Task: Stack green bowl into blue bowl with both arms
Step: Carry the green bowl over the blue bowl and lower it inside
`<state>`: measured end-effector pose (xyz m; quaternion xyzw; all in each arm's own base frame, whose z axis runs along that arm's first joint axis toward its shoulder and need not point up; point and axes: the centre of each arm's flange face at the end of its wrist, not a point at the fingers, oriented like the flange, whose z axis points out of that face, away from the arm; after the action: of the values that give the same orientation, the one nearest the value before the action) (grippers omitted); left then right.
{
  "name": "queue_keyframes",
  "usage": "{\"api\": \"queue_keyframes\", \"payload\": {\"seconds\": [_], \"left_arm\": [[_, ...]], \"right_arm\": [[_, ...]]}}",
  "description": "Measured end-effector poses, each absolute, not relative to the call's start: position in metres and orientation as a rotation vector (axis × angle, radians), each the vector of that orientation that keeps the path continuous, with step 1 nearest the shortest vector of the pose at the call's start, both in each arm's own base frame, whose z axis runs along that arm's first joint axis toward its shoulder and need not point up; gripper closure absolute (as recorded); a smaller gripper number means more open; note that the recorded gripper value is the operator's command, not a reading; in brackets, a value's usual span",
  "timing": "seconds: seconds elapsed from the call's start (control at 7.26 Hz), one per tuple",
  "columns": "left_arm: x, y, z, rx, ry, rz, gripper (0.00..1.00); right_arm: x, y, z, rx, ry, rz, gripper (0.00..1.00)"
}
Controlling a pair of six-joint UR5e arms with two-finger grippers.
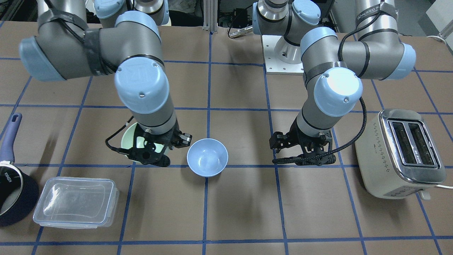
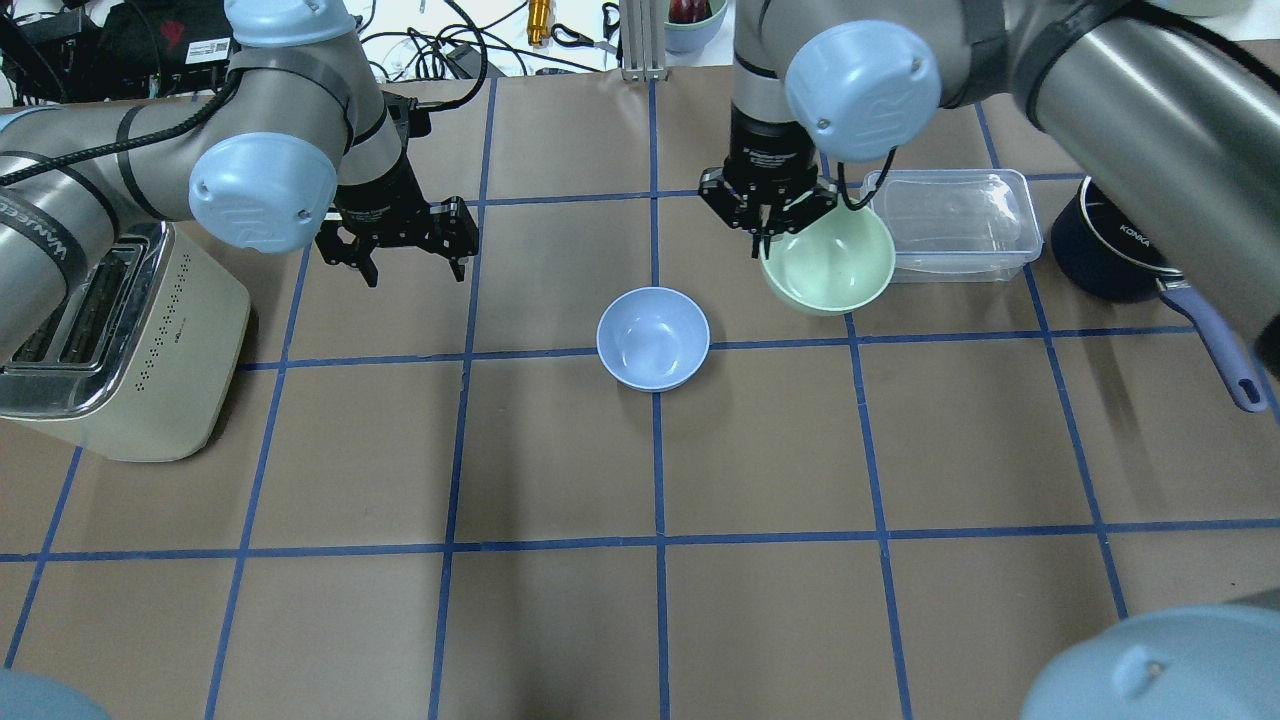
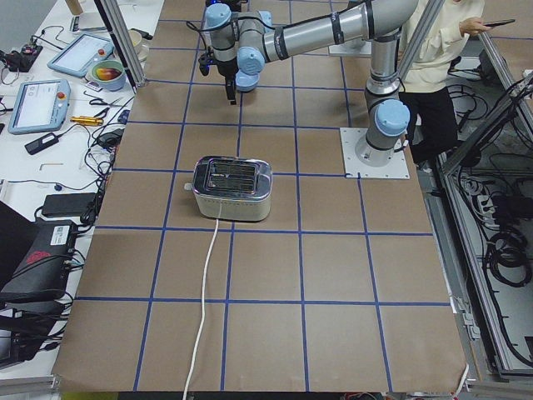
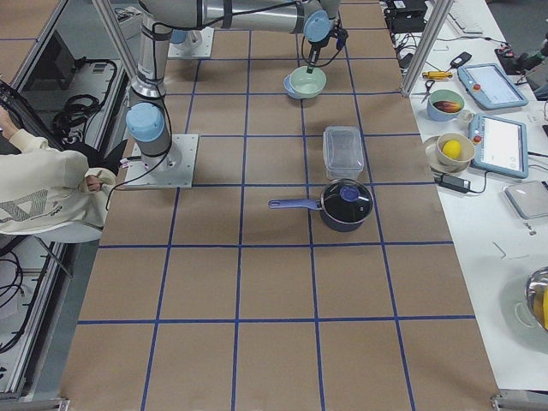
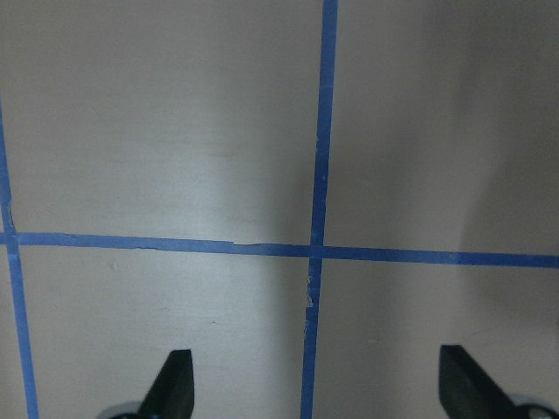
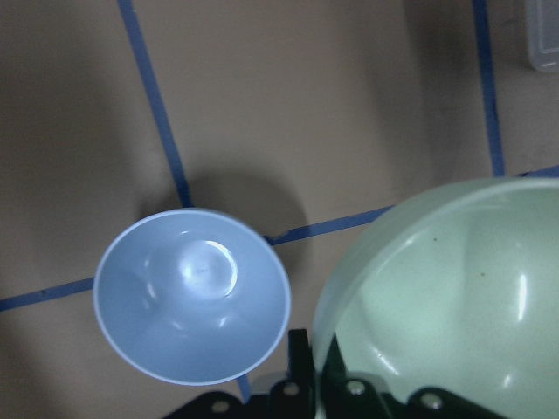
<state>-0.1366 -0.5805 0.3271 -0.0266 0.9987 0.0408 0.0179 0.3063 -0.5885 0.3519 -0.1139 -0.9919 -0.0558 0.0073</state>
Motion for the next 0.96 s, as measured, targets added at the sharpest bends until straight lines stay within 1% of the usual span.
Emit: {"api": "queue_keyframes", "payload": {"seconds": [0.41, 0.96], "left_arm": [[-0.137, -0.581, 0.331, -0.084, 3.11, 0.114, 0.0], [-0.138, -0.581, 0.332, -0.084, 3.112, 0.11, 0.0]], "right_arm": [[0.382, -0.582, 0.317, -0.372, -3.086, -0.2, 1.0], [0.413, -0.578, 0.293, -0.337, -3.096, -0.205, 1.0]]}}
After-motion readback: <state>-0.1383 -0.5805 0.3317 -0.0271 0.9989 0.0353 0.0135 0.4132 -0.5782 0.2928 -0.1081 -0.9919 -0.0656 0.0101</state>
